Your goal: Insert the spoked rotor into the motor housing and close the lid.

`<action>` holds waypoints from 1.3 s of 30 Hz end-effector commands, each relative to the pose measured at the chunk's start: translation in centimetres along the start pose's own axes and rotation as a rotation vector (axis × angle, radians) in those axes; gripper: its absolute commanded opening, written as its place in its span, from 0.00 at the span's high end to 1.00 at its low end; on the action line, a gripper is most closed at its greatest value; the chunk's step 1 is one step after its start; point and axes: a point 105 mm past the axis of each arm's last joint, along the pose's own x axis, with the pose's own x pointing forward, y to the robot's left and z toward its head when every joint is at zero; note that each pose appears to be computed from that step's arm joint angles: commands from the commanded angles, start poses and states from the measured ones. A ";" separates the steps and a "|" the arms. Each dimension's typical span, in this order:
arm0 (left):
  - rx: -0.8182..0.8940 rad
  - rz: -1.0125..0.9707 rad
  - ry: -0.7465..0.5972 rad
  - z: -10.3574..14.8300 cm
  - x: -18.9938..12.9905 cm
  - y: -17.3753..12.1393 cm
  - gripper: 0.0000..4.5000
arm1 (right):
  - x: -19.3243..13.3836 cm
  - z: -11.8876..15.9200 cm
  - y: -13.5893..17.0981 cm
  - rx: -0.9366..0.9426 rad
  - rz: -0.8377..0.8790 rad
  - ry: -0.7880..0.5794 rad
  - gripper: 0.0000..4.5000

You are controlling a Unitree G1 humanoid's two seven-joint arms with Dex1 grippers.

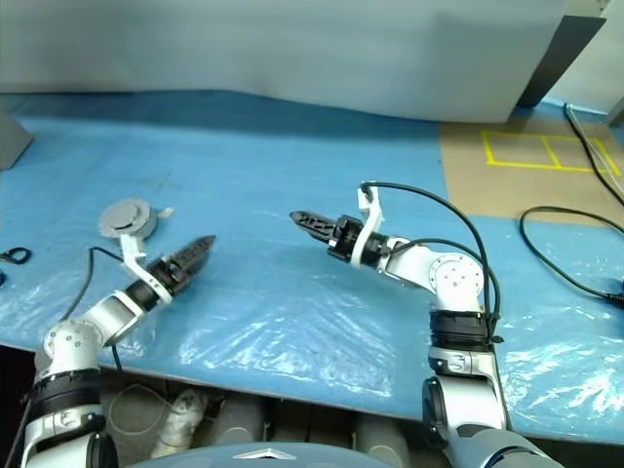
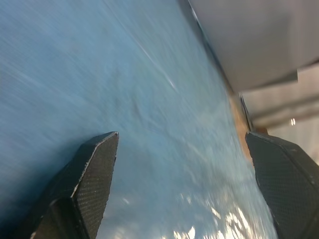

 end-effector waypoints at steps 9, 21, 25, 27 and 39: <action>0.402 -0.344 0.143 -1.7 6.0 -10.5 0.05 | -0.8 3.3 -0.2 -0.374 -0.170 -0.156 0.37; 0.693 -0.353 0.218 -0.4 8.0 -9.7 0.05 | -3.3 3.5 -1.9 -0.787 -0.399 -0.169 0.37; 0.710 -0.378 0.217 0.0 8.3 -10.3 0.05 | -3.2 3.9 -1.9 -0.799 -0.422 -0.212 0.37; 0.739 -0.388 0.223 -0.1 8.3 -10.5 0.05 | -3.3 4.4 -1.8 -0.790 -0.428 -0.236 0.37; 0.756 -0.325 0.205 0.5 7.9 -9.2 0.05 | -2.2 4.5 -1.5 -0.810 -0.413 -0.231 0.37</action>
